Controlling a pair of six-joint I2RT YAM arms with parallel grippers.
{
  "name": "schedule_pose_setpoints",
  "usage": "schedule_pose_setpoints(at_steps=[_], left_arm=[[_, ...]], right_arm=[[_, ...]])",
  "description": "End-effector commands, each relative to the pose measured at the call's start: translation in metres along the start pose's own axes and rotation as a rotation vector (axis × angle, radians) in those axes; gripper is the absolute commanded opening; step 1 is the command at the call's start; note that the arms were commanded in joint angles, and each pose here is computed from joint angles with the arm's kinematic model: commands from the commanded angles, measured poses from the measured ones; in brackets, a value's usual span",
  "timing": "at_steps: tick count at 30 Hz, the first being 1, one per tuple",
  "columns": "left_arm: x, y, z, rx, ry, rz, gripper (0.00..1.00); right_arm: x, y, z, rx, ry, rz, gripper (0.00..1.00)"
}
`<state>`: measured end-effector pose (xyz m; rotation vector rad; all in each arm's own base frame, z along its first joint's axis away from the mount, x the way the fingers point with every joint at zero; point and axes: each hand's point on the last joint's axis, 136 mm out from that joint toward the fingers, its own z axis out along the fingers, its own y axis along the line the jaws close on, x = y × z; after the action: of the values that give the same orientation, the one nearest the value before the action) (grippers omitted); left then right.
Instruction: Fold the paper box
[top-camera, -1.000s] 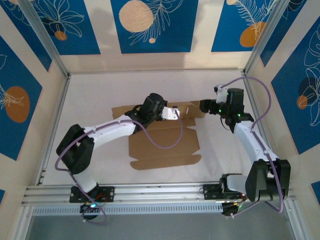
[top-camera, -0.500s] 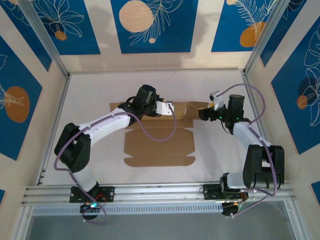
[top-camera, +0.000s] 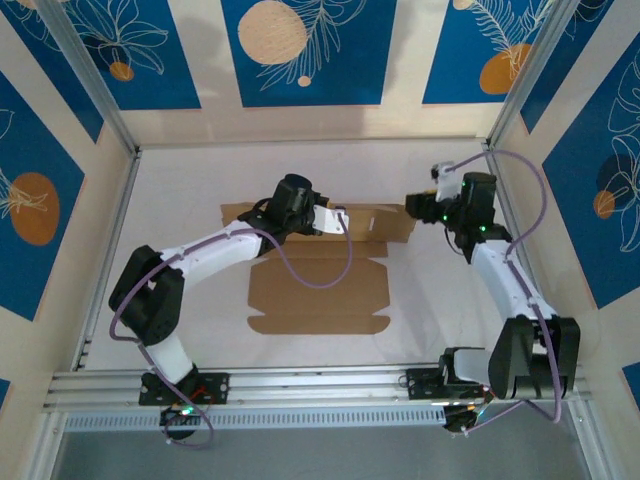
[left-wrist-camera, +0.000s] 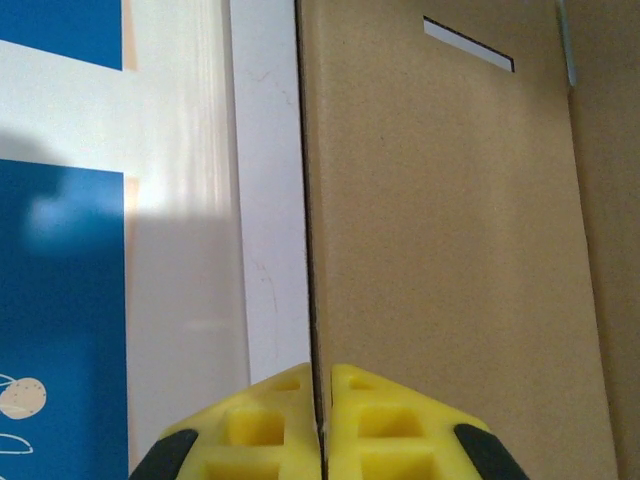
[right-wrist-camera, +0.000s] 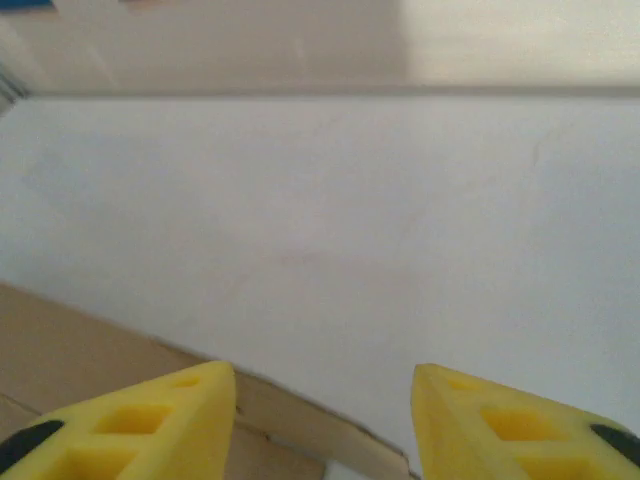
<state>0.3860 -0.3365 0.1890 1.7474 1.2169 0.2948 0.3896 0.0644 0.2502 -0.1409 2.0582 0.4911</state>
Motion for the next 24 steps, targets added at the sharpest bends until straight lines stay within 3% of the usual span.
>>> schedule_pose_setpoints(at_steps=[1,4,9,13,24], left_arm=[[0.002,-0.013,0.004,0.037,0.02,0.006,0.0],[0.0,-0.01,0.003,0.028,0.024,-0.001,0.0],[-0.003,-0.01,0.0,0.018,0.021,-0.014,0.0],[-0.005,-0.003,-0.005,-0.009,0.016,-0.031,0.0],[-0.012,0.001,-0.015,-0.012,-0.004,-0.052,0.0]], right_arm=[[0.014,0.017,-0.004,-0.043,0.137,0.201,0.42],[0.017,0.025,0.002,-0.05,0.215,0.39,0.4],[0.034,0.065,0.019,-0.234,0.497,0.686,0.49],[0.059,0.073,0.024,-0.254,0.659,0.854,0.51],[0.072,0.088,0.029,-0.374,0.694,1.017,0.52]])
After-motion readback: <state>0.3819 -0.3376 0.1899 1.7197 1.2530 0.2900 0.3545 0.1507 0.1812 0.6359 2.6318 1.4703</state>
